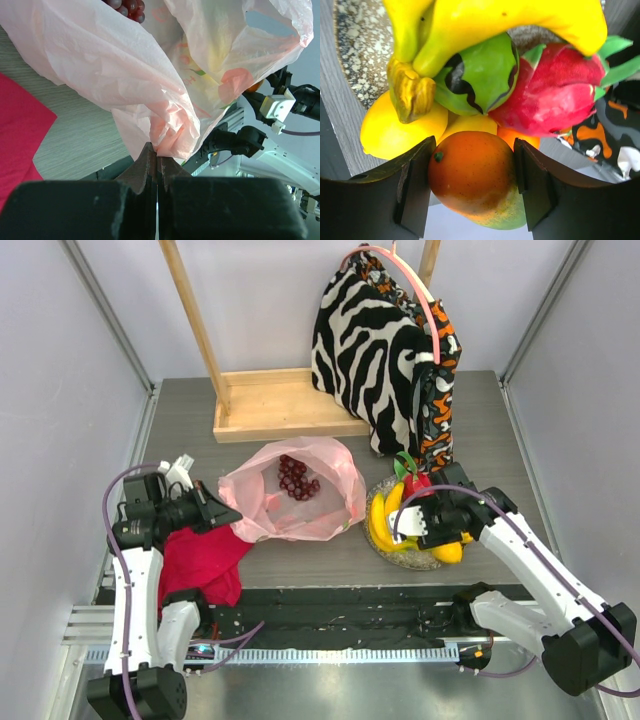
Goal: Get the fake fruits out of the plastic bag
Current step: Place the fake fruit on the plate.
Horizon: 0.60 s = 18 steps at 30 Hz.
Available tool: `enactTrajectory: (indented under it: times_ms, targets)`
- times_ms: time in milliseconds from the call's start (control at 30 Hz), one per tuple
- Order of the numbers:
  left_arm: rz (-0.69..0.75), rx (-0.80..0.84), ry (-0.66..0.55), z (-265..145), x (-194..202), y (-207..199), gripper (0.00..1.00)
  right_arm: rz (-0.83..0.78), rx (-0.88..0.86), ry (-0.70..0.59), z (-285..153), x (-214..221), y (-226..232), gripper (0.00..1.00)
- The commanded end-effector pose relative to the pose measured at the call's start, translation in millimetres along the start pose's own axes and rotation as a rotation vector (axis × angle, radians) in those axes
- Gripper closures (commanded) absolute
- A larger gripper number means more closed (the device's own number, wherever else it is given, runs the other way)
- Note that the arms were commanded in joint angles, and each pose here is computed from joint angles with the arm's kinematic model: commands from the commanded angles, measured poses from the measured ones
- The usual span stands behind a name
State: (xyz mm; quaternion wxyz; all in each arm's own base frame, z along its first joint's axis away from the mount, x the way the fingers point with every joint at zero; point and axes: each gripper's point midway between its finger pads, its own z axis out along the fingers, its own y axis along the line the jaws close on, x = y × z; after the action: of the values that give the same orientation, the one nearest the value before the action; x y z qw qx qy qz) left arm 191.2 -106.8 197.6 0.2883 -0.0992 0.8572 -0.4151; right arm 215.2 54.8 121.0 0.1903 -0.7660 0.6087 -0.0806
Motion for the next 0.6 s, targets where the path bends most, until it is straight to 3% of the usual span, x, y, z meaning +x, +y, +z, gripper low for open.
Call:
enactTrajectory:
  times_ms: [0, 100, 133, 167, 200, 367, 533, 567]
  targets:
    - [0.020, 0.026, -0.026, -1.3, -5.2, -4.7, 1.00, -0.076, -0.015, -0.048, -4.6, -8.3, -1.2, 0.55]
    - [0.022, 0.027, -0.027, -1.4, -5.6, -4.7, 1.00, -0.070, -0.069, -0.040, -5.3, -6.1, 11.1, 0.41]
    - [0.021, 0.027, -0.028, -0.8, -6.3, -4.0, 1.00, -0.069, -0.081, -0.047, -5.5, -7.2, 14.4, 0.32]
    - [0.021, 0.025, -0.029, -0.6, -6.4, -3.4, 1.00, -0.081, -0.083, -0.058, -8.8, -9.4, 13.2, 0.12]
    - [0.019, 0.027, -0.028, -0.2, -6.5, -3.3, 1.00, -0.113, -0.124, -0.095, -12.7, -15.1, 21.6, 0.03]
    - [-0.022, 0.049, -0.019, 2.4, -8.9, -6.1, 1.00, -0.123, 0.058, -0.274, -58.5, -54.1, -23.9, 0.00]
    - [-0.046, 0.073, -0.020, 6.6, -17.7, -8.3, 1.00, 0.010, 0.432, -0.478, -116.1, -93.3, -113.8, 0.00]
    - [-0.049, 0.069, -0.016, 7.7, -18.7, -6.9, 1.00, 0.089, 0.459, -0.598, -137.2, -112.1, -124.4, 0.00]
